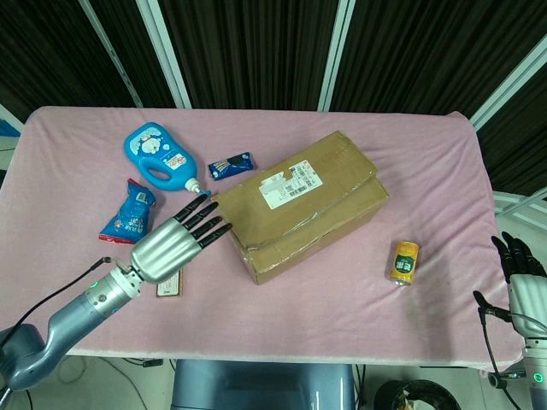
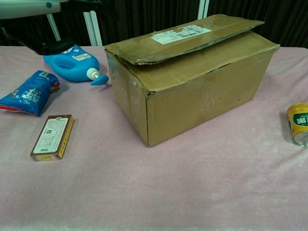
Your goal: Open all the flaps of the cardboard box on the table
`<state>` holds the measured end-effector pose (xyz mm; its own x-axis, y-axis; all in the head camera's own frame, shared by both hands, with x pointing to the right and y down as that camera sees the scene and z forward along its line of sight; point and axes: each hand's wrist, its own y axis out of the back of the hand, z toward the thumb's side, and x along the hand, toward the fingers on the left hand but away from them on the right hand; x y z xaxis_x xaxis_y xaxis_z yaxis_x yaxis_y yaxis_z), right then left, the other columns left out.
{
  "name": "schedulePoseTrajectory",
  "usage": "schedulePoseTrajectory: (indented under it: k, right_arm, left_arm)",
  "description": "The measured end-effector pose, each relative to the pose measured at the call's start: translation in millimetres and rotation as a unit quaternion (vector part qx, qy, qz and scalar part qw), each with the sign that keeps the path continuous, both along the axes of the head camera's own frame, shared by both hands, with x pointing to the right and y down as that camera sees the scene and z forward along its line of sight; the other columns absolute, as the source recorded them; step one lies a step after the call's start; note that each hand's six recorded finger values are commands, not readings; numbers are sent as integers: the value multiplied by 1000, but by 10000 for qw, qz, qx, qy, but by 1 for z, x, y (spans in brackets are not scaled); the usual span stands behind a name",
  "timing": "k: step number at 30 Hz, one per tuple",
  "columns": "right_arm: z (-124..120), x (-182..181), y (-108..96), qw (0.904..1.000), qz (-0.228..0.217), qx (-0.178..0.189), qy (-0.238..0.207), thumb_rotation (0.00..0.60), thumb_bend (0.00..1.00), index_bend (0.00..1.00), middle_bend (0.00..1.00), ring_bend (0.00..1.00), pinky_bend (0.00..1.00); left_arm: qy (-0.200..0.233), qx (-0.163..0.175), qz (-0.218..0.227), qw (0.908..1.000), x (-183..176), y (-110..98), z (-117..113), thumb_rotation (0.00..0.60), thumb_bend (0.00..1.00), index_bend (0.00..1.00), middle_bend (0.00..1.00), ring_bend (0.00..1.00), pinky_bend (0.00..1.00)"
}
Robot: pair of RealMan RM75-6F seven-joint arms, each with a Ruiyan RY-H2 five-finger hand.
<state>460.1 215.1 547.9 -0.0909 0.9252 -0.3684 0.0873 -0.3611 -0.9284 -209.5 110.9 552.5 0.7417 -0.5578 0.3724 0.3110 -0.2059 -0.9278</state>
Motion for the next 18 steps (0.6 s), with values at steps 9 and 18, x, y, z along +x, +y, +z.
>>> schedulePoseTrajectory:
  k: [9,18]
  right_arm:
    - [2,-1,0,10000,34,-27,-30,600,294,0,0,0,208]
    - [2,-1,0,9999,68,-49,-81,600,295,0,0,0,207]
  left_arm:
    - [77,-98,568,9983,47,13,6,600,532,151,196,0,0]
    - [12,-175,853,9962,65,26,12,600,532,163,213,0,0]
